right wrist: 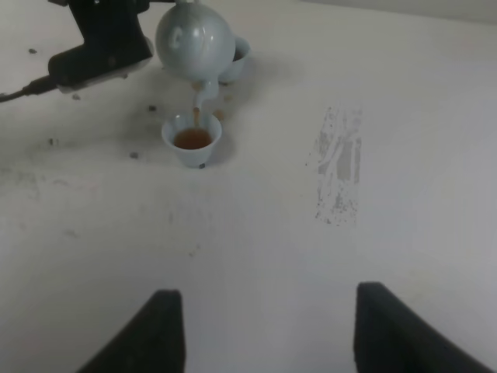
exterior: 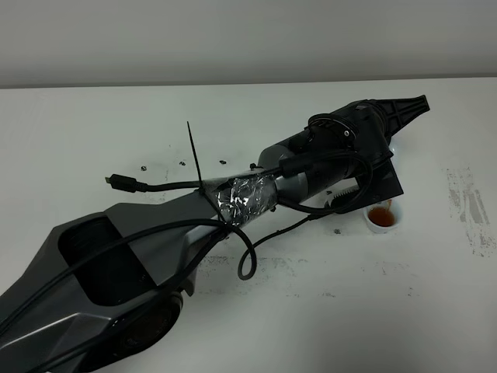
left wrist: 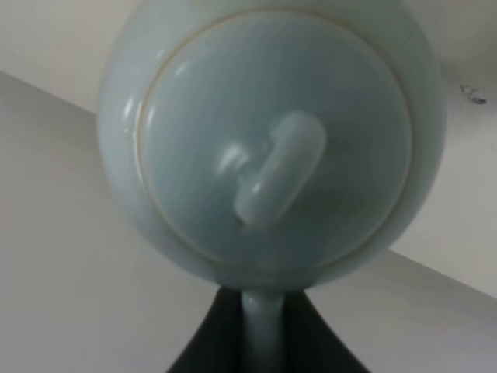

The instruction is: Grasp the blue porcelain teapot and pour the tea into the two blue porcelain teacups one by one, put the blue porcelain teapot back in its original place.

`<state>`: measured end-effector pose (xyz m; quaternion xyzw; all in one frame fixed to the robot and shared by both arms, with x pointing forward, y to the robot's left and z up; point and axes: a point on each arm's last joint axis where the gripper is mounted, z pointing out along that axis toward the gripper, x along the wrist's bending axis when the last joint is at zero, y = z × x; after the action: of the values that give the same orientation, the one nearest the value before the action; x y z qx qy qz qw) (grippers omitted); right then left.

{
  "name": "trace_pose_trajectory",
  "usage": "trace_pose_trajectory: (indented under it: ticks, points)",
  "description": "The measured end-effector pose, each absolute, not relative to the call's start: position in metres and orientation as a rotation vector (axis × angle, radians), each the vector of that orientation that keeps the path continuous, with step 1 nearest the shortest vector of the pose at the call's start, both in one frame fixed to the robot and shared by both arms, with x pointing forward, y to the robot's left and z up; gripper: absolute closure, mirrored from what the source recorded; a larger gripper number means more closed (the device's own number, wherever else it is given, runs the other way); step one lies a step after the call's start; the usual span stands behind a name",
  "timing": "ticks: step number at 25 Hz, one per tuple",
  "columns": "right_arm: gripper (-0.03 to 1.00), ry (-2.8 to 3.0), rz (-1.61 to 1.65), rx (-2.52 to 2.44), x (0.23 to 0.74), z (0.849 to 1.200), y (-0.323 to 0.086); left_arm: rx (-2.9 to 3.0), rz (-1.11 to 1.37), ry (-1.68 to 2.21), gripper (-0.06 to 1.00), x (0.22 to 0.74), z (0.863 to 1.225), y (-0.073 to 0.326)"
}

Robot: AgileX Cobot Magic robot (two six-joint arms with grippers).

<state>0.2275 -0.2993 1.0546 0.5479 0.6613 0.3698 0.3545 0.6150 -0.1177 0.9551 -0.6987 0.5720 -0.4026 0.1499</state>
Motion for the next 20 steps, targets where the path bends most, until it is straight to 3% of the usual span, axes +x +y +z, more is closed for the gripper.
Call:
trace_pose_trajectory:
  ticks: [20]
  points:
    - [0.5, 1.709, 0.956, 1.417, 0.2275, 1.0546, -0.2993, -2.006, -1.156, 1.645, 0.88, 0.6146, 0.9551, -0.118]
